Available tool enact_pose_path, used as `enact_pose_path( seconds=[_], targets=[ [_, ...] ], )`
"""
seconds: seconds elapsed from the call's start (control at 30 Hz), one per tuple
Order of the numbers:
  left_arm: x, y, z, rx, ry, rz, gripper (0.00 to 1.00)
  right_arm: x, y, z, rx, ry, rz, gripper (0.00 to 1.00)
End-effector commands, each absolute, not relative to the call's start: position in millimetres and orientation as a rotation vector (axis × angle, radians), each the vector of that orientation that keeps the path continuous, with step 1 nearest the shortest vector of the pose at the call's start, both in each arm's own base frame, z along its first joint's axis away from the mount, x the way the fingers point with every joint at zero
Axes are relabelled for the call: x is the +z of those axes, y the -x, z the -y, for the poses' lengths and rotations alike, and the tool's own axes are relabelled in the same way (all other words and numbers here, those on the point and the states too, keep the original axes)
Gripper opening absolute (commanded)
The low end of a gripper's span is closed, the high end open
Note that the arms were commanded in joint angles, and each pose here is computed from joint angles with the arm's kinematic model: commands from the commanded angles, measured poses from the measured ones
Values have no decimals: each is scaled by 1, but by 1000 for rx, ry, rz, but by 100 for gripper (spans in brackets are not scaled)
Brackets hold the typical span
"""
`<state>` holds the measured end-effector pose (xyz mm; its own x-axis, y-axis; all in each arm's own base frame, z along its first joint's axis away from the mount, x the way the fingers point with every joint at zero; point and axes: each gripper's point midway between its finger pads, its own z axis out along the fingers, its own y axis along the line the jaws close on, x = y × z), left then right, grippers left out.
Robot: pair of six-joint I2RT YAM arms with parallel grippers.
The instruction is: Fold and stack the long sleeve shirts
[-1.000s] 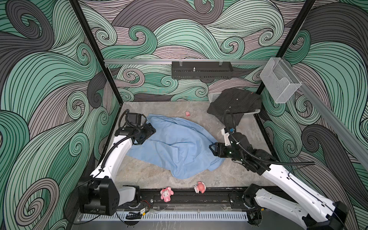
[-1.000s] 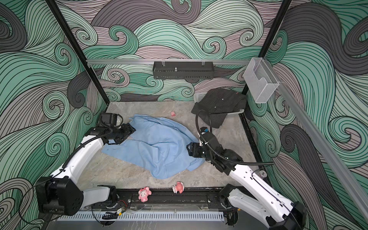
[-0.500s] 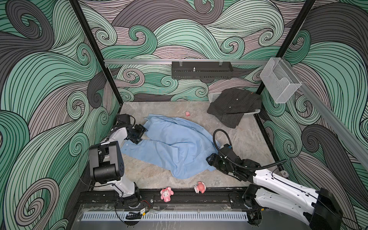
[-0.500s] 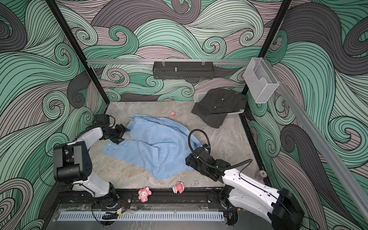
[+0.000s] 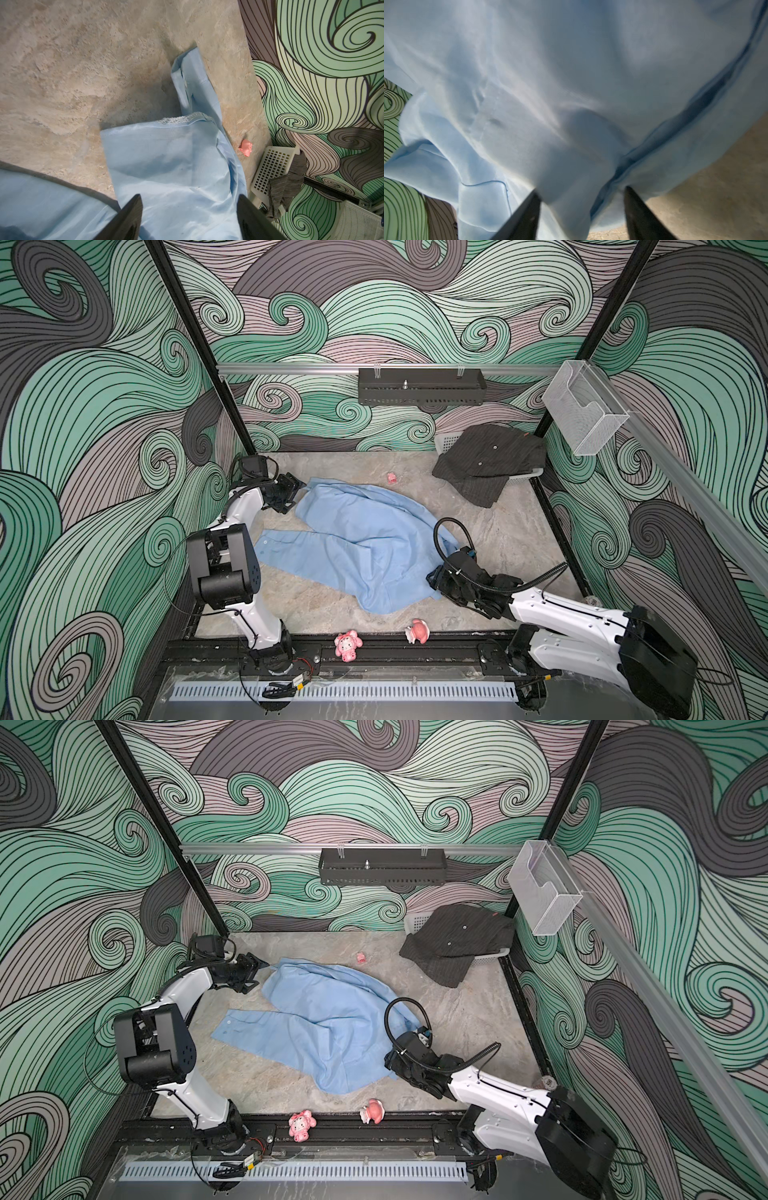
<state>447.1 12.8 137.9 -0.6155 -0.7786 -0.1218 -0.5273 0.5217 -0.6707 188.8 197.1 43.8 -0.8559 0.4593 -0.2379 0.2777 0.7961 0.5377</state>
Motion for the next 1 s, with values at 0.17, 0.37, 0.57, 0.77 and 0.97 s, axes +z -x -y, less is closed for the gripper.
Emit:
enact_pose_path(
  seconds=[0.17, 0.37, 0.57, 0.77, 0.97],
  targets=[
    [137, -456, -9, -866, 972, -2442, 74, 75, -222, -146, 514, -487, -2534, 0],
    [125, -452, -11, -806, 902, -2531, 73, 112, -247, -105, 366, -358, -2511, 0],
    [105, -437, 1, -758, 829, -2663, 66, 115, -262, -93, 339, -307, -2554, 0],
    [81, -423, 6, -692, 796, -2772, 64, 116, -268, -89, 359, -306, -2569, 35],
    [78, -438, -3, -630, 777, -2770, 64, 116, -264, -99, 428, -290, -2601, 52]
  ],
)
